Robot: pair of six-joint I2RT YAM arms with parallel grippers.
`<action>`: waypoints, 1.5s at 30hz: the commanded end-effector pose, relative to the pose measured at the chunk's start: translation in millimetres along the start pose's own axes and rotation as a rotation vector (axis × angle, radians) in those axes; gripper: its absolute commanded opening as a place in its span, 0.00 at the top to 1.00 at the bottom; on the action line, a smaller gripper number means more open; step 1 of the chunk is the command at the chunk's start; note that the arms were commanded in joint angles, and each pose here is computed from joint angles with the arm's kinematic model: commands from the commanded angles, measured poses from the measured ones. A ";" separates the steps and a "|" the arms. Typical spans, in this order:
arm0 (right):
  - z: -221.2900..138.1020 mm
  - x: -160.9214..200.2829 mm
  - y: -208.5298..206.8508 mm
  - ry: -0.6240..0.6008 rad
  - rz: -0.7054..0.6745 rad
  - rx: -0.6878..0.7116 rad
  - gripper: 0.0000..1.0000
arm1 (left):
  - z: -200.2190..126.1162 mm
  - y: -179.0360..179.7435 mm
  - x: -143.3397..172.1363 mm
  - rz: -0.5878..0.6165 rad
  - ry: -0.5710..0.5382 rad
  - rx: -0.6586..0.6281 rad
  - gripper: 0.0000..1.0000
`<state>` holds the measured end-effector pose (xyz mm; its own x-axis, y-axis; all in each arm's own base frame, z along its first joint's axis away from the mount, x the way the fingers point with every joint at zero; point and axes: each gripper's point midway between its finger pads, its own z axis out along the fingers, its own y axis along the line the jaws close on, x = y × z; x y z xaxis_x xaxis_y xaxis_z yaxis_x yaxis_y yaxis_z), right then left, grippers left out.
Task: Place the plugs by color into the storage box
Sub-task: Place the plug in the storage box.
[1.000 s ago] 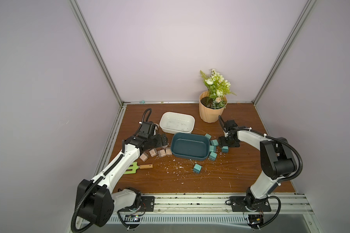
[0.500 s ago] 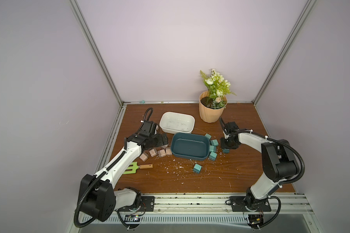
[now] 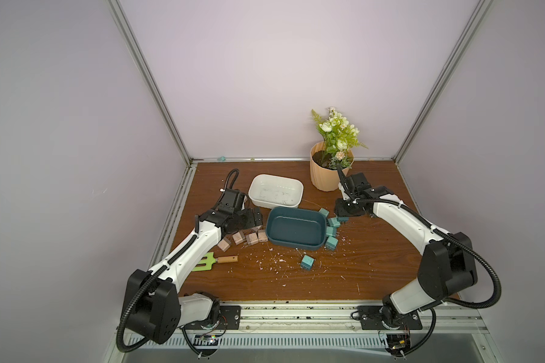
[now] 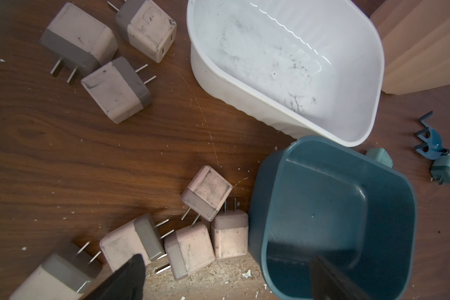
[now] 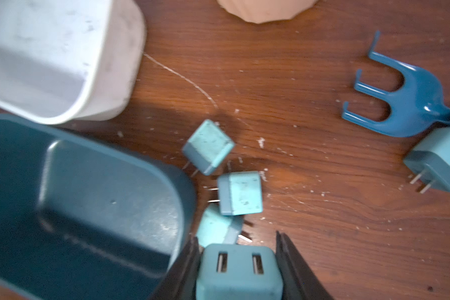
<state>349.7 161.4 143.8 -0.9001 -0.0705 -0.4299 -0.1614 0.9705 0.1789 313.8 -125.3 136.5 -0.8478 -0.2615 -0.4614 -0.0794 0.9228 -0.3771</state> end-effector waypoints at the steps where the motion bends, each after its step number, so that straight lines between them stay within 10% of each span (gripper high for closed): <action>1: -14.4 2.3 51.5 0.004 0.003 -0.101 0.55 | 3.7 -3.5 2.1 -0.023 -0.006 0.013 0.00; 9: 28.0 25.4 127.6 0.086 -0.122 -0.132 0.55 | 1.6 -0.5 4.0 -0.032 -0.013 0.005 0.00; 25: 105.4 52.6 134.5 0.200 -0.192 -0.069 0.46 | -12.4 12.8 21.5 -0.023 -0.002 -0.024 0.00; 30: 90.6 41.3 142.6 0.175 -0.197 -0.087 0.24 | -11.4 10.8 19.0 -0.016 0.002 -0.023 0.00; 37: 22.3 -0.6 127.7 0.043 -0.174 -0.022 0.18 | -8.6 6.9 12.8 -0.005 -0.001 -0.020 0.00; 45: -8.9 -10.3 21.5 0.004 -0.038 0.085 0.18 | -5.3 5.8 14.3 -0.009 0.006 -0.011 0.00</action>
<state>354.6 227.0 174.8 -0.8695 -0.1228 -0.4785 -0.2215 0.9627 0.1553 295.0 -118.2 124.6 -0.8552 -0.2706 -0.4421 -0.1027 0.9245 -0.3671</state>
